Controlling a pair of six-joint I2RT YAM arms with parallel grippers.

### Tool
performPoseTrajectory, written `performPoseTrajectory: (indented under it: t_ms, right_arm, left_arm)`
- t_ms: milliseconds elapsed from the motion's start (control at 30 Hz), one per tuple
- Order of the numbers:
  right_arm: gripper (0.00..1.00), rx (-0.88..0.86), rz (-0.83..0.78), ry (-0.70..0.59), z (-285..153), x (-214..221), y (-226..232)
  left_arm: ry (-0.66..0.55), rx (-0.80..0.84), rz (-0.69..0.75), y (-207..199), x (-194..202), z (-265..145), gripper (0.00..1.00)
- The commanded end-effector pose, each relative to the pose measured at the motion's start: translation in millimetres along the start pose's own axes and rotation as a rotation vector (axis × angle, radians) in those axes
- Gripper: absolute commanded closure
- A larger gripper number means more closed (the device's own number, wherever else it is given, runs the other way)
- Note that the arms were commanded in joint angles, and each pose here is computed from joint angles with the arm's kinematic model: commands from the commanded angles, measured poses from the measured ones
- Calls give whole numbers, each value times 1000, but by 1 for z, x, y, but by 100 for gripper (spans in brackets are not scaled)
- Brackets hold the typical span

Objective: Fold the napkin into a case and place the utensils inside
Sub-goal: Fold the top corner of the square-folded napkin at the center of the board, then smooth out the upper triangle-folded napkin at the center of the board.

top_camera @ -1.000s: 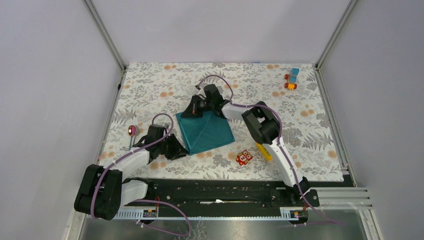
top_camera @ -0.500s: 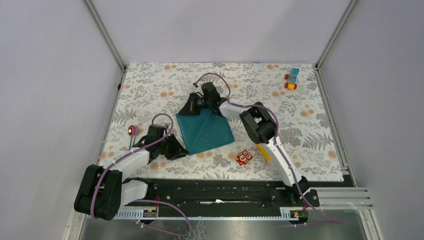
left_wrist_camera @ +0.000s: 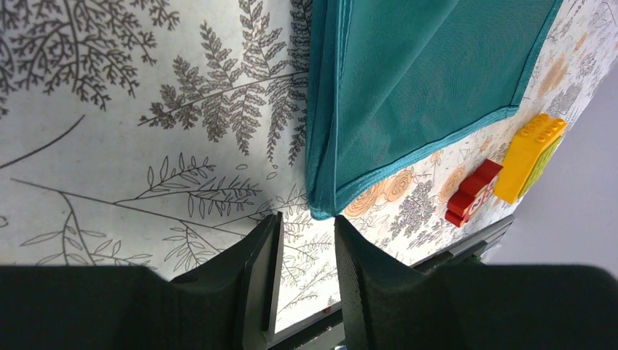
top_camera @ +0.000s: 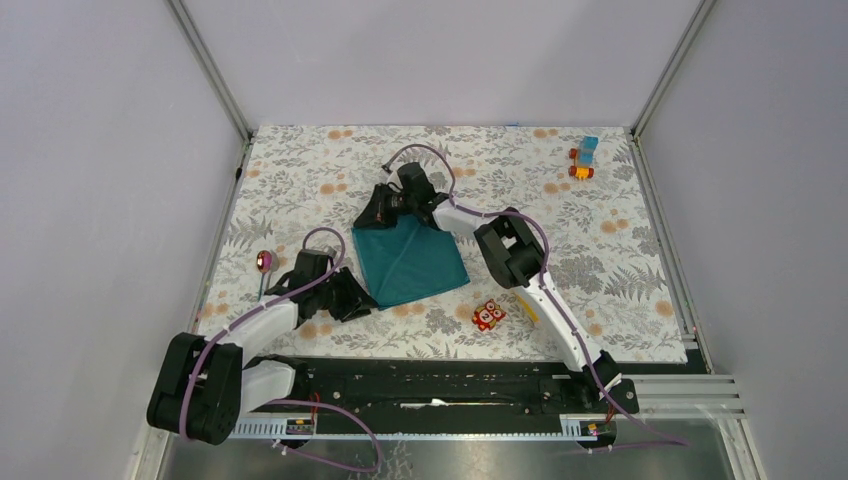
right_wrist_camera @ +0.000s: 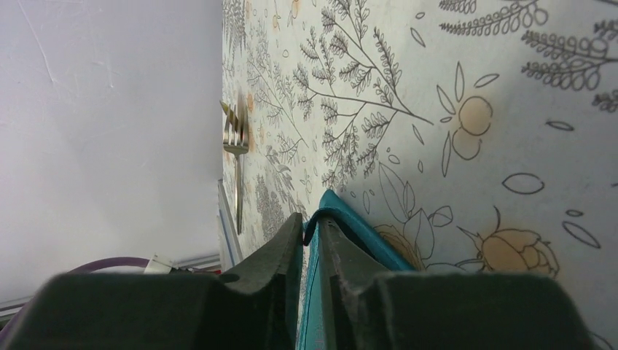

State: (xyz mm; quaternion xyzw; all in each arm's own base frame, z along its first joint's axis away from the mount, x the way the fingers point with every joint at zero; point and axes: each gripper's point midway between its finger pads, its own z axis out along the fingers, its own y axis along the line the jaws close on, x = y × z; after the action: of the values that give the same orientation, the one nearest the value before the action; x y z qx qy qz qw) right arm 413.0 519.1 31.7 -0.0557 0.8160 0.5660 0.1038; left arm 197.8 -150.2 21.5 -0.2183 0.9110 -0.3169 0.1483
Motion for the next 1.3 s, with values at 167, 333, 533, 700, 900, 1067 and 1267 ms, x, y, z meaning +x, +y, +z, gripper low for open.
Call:
performPoseTrajectory:
  t_ms: [167,333,533,700,900,1067,1267]
  right_arm:
    - [58,-43,-98,10,-11,-11,57]
    - [31,-39,-184,21,-47,-11,107]
    - [23,12,-231,5,-105,-6,110]
    - [32,31,-170,-8,-133,-12,70]
    - [56,3,-140,10,-134,-24,40]
    - [63,-8,-103,17,-123,-33,10]
    - [67,39,-54,-13,-121,-44,-31]
  left_arm:
    - [-9,-17,-20,-6,-1,-13,58]
    - [4,36,-38,-20,4,-23,55]
    - [-31,97,-10,-47,-4,-47,52]
    - [-82,170,53,-81,-27,-57,55]
    - [-58,164,84,-89,-48,-29,80]
    - [-15,157,70,-74,-44,-3,87]
    - [43,154,20,-48,-22,14,90]
